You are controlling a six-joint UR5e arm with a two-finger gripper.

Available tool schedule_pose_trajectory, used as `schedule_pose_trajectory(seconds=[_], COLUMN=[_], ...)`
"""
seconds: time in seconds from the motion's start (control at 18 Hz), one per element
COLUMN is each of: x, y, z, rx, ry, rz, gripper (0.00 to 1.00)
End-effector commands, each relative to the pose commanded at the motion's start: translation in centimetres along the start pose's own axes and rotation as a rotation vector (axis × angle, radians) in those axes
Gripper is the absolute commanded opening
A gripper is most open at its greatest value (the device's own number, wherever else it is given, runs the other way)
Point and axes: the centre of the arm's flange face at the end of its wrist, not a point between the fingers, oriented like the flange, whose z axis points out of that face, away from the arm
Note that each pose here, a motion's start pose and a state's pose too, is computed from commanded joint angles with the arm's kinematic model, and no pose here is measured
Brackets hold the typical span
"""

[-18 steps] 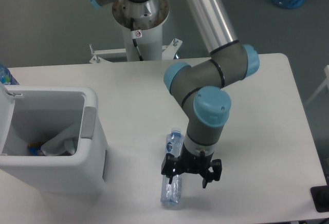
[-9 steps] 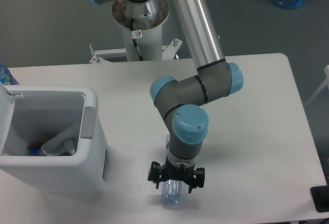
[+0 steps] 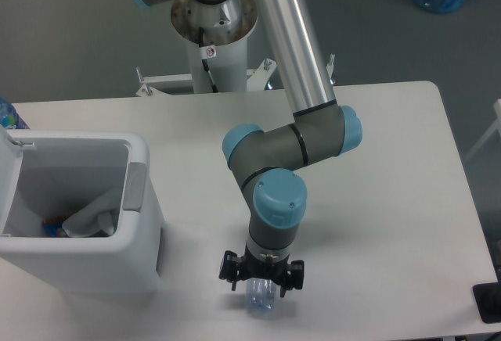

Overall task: Place the trash in the trash can
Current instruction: 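Close the gripper around the bottle's cap end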

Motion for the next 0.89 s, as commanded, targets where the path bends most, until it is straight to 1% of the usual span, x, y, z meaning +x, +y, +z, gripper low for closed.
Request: schedule_pose_trajectory(seconds=[0.17, 0.39, 0.78, 0.89], x=[0.0, -0.3, -0.1, -0.1], y=[0.1, 0.1, 0.0, 0.1], z=[0.8, 1.4, 1.8, 1.8], rx=[-0.008, -0.024, -0.017, -0.022], ry=[-0.001, -0.022, -0.028, -0.035], rz=[-0.001, -0.002, 0.003, 0.003], gripper=[1.00, 1.00, 1.00, 0.97])
